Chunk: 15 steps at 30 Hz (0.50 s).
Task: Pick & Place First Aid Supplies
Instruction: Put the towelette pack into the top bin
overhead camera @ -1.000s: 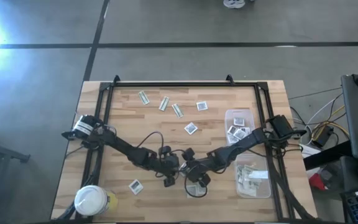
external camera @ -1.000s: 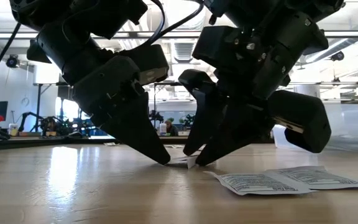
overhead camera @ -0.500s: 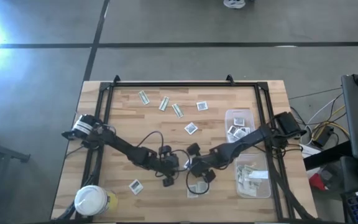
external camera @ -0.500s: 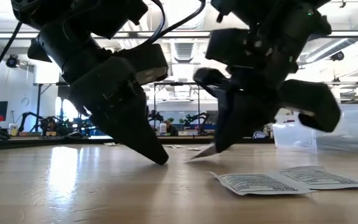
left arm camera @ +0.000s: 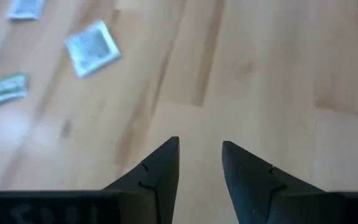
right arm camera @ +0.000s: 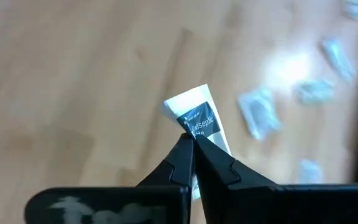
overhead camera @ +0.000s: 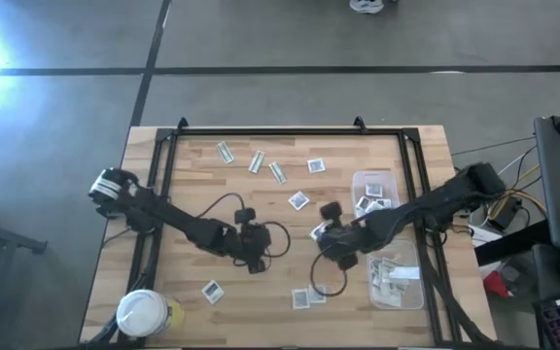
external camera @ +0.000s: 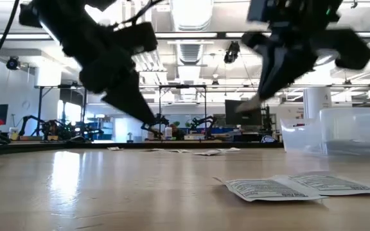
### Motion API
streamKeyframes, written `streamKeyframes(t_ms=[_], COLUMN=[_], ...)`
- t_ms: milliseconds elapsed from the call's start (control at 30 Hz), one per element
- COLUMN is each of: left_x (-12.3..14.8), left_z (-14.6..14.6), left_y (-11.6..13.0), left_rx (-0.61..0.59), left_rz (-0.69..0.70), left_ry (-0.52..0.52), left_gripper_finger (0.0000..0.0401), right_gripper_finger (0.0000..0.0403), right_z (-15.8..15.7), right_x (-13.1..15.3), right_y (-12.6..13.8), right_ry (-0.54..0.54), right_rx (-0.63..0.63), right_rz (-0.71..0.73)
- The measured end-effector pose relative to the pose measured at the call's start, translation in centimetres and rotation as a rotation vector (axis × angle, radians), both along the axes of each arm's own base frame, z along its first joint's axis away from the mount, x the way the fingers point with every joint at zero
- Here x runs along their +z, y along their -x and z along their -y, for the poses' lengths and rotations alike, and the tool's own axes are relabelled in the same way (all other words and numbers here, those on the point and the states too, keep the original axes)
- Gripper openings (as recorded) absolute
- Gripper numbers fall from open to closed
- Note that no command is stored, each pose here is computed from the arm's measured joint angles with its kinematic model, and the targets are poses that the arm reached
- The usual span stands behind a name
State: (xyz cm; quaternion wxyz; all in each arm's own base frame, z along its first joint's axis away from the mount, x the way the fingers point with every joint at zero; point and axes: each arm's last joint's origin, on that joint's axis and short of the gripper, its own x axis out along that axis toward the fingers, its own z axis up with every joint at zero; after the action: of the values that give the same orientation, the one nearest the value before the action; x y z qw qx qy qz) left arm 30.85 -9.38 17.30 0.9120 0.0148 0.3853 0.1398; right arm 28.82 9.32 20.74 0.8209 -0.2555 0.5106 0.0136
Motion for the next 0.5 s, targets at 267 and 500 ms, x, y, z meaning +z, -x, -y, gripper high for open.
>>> streamKeyframes(t_ms=[267,500], left_x=[2.9,4.2], left_z=[-1.1,-2.2], left_y=[0.7,1.5], left_rx=[-0.022,-0.01], left_rz=[0.054,0.045], left_ry=[-0.035,-0.053], left_gripper_finger=[0.0135,0.0135], right_gripper_finger=[0.0008,0.0008], right_z=[2.6,5.0], right_x=[5.7,7.5], right_y=[5.5,9.9], right_ry=[0.018,-0.031], right_rx=[-0.276,-0.585], right_rz=[0.146,0.24])
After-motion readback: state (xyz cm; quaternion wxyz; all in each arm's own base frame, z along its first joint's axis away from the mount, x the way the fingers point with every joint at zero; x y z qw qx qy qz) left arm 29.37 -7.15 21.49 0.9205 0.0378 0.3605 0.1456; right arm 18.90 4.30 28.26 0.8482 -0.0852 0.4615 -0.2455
